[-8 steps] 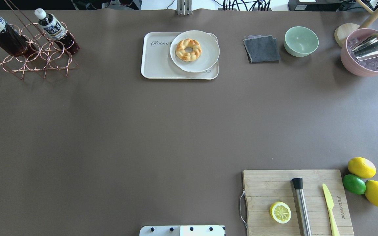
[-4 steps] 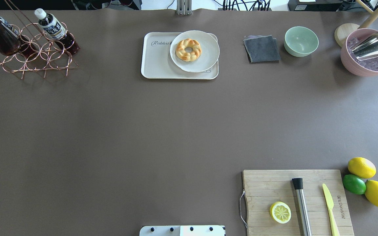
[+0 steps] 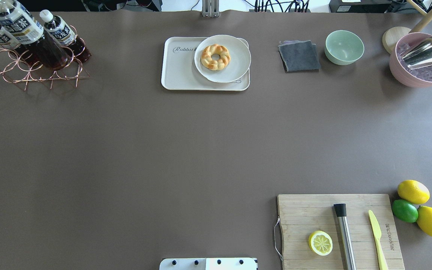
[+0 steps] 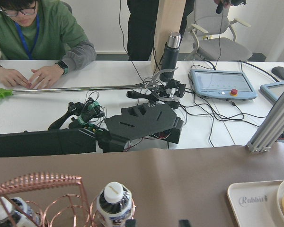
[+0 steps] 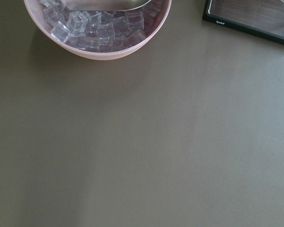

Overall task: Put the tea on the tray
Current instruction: 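Lift the tea bottle out of the rack with the left gripper toward the tray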

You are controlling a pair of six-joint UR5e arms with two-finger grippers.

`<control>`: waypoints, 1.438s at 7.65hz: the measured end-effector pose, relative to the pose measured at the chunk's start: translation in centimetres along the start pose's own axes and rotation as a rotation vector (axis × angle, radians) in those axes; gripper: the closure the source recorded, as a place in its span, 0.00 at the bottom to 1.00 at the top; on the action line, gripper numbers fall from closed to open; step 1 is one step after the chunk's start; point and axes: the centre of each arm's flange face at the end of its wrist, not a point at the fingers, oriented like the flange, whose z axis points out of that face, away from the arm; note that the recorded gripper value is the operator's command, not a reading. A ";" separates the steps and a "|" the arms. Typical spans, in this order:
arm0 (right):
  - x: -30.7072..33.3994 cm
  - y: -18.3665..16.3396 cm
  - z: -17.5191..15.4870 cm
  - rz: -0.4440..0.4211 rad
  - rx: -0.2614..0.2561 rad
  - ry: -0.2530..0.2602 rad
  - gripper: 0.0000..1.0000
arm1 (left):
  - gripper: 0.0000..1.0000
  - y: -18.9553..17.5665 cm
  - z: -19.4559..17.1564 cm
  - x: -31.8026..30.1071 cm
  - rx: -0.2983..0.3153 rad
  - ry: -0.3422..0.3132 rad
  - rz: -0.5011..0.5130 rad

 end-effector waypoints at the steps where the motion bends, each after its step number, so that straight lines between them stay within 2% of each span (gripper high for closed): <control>1: 0.0 0.0 0.0 0.001 -0.001 0.000 0.00 | 1.00 0.7 0.8 5.1 -0.022 0.057 0.021; 2: 0.0 0.0 0.0 0.002 -0.001 0.000 0.00 | 1.00 2.0 1.7 10.6 -0.038 0.122 0.044; 3: 0.0 0.0 0.0 0.003 -0.001 0.000 0.00 | 1.00 4.1 2.5 15.8 -0.027 0.162 0.076; 6: 0.1 0.0 0.0 0.005 0.000 0.000 0.00 | 1.00 12.3 3.7 29.8 0.044 0.233 0.240; 7: 0.0 0.0 0.0 0.006 0.000 -0.001 0.00 | 1.00 13.9 4.0 31.7 0.051 0.236 0.263; 9: 0.1 0.0 0.1 0.009 -0.002 -0.002 0.00 | 1.00 18.9 4.7 36.0 0.092 0.194 0.320; 11: 0.1 0.0 0.1 0.011 -0.002 -0.003 0.00 | 1.00 21.3 5.6 38.3 0.109 0.156 0.375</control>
